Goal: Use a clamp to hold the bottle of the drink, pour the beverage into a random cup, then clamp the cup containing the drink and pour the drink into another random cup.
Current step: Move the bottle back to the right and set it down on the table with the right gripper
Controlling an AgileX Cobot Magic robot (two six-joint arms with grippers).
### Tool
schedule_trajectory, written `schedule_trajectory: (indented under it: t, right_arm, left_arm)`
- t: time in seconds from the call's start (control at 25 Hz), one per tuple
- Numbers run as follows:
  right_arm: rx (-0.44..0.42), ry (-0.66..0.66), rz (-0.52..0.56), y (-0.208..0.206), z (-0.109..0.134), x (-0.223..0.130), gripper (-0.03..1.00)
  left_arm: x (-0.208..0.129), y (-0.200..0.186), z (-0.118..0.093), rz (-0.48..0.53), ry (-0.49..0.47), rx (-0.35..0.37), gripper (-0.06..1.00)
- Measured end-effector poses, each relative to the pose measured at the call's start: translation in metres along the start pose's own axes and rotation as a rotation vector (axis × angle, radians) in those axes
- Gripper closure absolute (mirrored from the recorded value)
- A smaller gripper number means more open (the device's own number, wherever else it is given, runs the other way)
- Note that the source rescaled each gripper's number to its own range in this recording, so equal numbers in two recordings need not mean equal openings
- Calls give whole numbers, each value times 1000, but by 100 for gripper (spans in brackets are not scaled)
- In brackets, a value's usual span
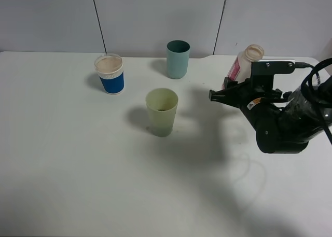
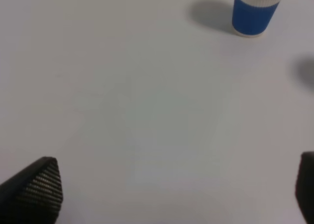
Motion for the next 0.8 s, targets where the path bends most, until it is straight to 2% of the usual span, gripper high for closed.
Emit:
schedule_trajectory:
  t: [0.36, 0.8]
  right_arm:
    - [-40, 16, 12, 0, -5, -1, 97]
    - [-64, 23, 94, -1, -8, -11, 97]
  left_arm:
    - [0, 0, 0, 0, 0, 0, -6]
    - [0, 0, 0, 0, 0, 0, -6]
Point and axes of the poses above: a point on each arm's last joint axis where the gripper is mounted, y pointing out along that axis toward the gripper, z along the wrist's bending axis when the last joint is at zero, x = y × z, the point moved 3 cm from there along y, pointing out along that axis toward the gripper, and after that the axes turned 3 degrees about -y, right-handed, at the moved point
